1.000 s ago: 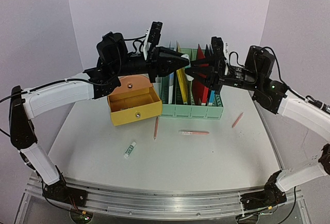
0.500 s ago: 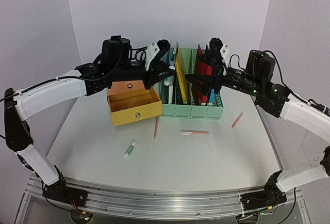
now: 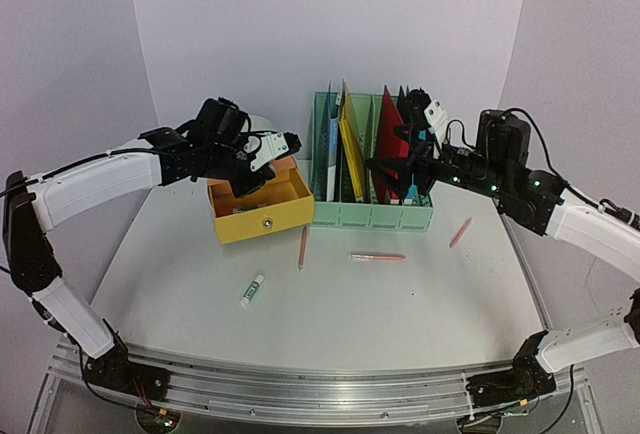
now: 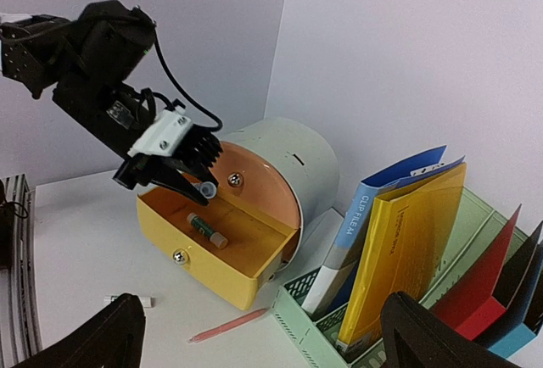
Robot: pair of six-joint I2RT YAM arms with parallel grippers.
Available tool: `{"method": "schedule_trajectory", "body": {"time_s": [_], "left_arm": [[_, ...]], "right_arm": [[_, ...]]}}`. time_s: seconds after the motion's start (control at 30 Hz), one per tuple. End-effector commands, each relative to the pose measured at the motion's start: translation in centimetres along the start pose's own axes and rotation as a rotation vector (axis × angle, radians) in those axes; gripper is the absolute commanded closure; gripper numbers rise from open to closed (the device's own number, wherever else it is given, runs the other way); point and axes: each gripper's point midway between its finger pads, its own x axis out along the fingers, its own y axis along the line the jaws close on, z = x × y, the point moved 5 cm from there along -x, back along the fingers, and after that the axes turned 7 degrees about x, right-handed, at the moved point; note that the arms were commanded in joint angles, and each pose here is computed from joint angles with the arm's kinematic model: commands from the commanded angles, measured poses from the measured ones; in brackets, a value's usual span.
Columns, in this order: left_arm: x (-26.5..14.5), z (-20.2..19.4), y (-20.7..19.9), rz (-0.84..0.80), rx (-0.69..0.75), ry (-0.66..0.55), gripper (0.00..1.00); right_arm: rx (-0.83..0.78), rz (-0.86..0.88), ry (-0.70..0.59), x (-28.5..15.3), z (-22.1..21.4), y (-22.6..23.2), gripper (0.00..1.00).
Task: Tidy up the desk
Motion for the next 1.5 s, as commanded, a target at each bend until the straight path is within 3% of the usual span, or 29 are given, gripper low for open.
{"method": "schedule_trajectory", "body": {"time_s": [0.0, 0.13, 0.23, 0.33, 0.43, 0.5, 0.57, 0.67, 0.77, 0.97, 1.23, 1.47], "left_arm": [[1.7, -1.8, 1.2, 0.025, 0.004, 0.105, 0.9], [2.5, -2.1, 0.9, 0.007, 0.011, 0.116, 0.53], [2.0, -1.0, 1.5, 0.004, -0.008, 0.074, 0.37], [0.0, 1.2, 2.8, 0.018, -0.044, -0.036, 0.34], [-3.7, 4.1, 4.1, 0.037, -0.138, -0.213, 0.38], [-6.2, 5.6, 2.9, -0.013, -0.198, -0.315, 0.4], [-7.2, 5.9, -1.0, -0.141, -0.223, -0.315, 0.4], [-6.0, 3.4, -7.8, -0.347, -0.279, -0.128, 0.3], [-4.1, -0.5, -11.7, -0.46, -0.34, 0.1, 0.25], [-2.7, -5.3, -17.1, -0.635, -0.348, 0.294, 0.23], [2.9, -12.3, -18.5, -0.412, -0.405, 0.601, 0.16], [5.4, -13.1, -19.5, -0.428, -0.421, 0.598, 0.26]], "right_arm": [[0.012, 0.009, -0.049, -1.4, 1.4, 0.4, 0.02], [0.024, 0.01, -0.052, -1.8, 1.3, 0.6, 0.02], [0.034, 0.017, -0.055, -2.1, 1.3, 0.7, 0.02], [0.042, 0.017, -0.056, -2.2, 1.3, 0.7, 0.02], [0.059, 0.021, -0.052, -2.2, 1.1, 0.8, 0.02], [0.071, 0.021, -0.049, -2.1, 1.0, 0.8, 0.02], [0.083, 0.023, -0.046, -2.1, 0.8, 0.8, 0.02], [0.097, 0.027, -0.036, -2.0, 0.4, 0.8, 0.02], [0.109, 0.029, -0.029, -1.9, 0.1, 0.9, 0.02], [0.11, 0.022, -0.028, -2.3, -0.2, 0.9, 0.02], [0.104, 0.031, -0.026, -2.5, -0.4, 1.1, 0.02], [0.089, 0.021, -0.042, -3.2, 0.0, 1.1, 0.02]]}}
